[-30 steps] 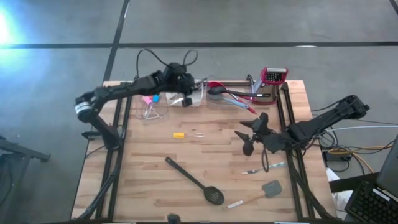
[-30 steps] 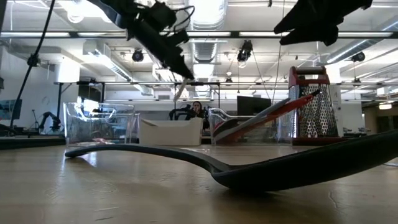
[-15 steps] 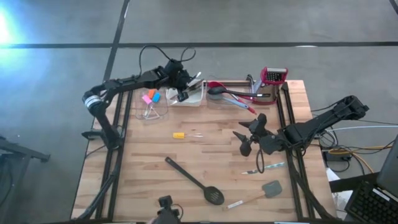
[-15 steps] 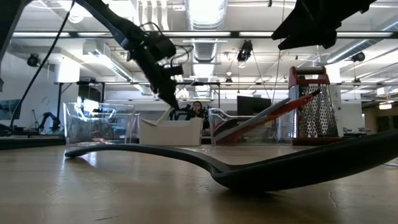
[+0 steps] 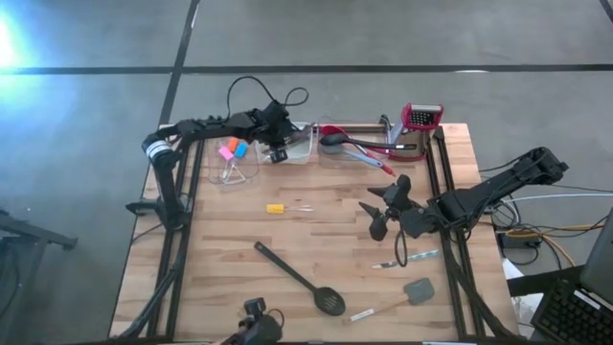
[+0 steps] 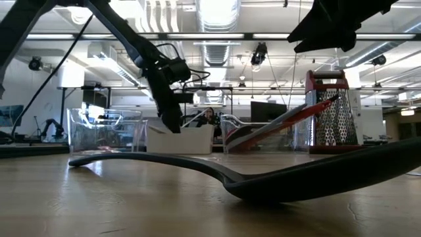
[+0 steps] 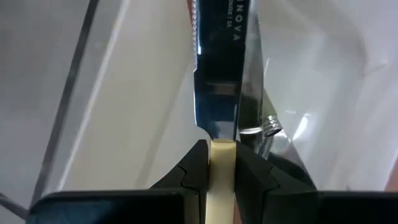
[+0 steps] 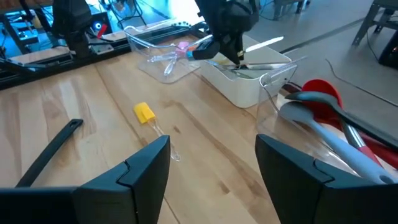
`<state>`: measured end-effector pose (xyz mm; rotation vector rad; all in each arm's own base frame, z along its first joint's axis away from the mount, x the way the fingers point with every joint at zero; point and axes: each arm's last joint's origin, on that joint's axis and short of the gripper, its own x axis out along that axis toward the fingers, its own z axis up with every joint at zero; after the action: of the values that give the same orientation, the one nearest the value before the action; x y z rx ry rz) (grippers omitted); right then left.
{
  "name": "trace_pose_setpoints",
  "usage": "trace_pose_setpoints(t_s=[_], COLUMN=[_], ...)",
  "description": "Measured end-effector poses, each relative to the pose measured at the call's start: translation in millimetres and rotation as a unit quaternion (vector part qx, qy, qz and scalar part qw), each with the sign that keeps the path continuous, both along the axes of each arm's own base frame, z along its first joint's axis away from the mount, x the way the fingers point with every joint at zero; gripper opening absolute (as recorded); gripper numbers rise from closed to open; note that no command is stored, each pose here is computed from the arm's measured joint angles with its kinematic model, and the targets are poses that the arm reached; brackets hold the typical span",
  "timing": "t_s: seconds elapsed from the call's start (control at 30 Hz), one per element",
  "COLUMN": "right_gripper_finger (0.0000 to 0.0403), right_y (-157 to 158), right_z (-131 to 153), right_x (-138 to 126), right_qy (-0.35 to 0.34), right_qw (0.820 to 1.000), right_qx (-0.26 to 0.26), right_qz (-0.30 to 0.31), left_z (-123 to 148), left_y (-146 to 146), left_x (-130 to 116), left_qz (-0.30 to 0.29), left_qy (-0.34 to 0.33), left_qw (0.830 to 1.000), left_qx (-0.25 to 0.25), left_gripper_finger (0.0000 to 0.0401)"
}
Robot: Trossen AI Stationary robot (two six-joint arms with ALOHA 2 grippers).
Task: Pick & Place Kitchen Items
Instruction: Put the light yellow knife into the white bin, then put the yellow spatula into the left transparent bin
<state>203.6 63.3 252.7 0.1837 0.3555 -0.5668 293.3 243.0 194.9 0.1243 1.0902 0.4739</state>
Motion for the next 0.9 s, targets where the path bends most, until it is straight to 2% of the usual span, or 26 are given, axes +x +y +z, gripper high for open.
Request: trace_pose_setpoints(t_s=[0.27, 0.33, 0.5, 0.6, 0.73, 0.9], right_gripper_finger=[0.0226, 0.0226, 0.0226, 0.0226, 0.0226, 0.0226], right_y=[0, 0, 0, 0, 0, 0], right_z=[0, 0, 0, 0, 0, 0], right_x=[0, 0, 0, 0, 0, 0], right_qy=[0.000, 0.000, 0.000, 0.000, 0.000, -0.001], right_qw=[1.000, 1.000, 1.000, 1.000, 1.000, 1.000], right_qx=[0.000, 0.000, 0.000, 0.000, 0.000, 0.000], right_qz=[0.000, 0.000, 0.000, 0.000, 0.000, 0.000], left_z=[-4, -4, -1, 2, 13, 46], left_y=[1, 1, 2, 2, 2, -3], left_x=[0, 1, 1, 1, -2, -7], left_qz=[-0.018, -0.020, -0.018, -0.019, 0.000, 0.018], left_qy=[0.016, 0.017, 0.009, 0.007, 0.026, 0.012], left_qw=[1.000, 1.000, 1.000, 0.999, 0.998, 0.995], left_qx=[0.006, 0.010, 0.021, 0.026, 0.065, 0.097], left_gripper_finger=[0.0051, 0.0075, 0.0167, 0.0200, 0.0216, 0.0217])
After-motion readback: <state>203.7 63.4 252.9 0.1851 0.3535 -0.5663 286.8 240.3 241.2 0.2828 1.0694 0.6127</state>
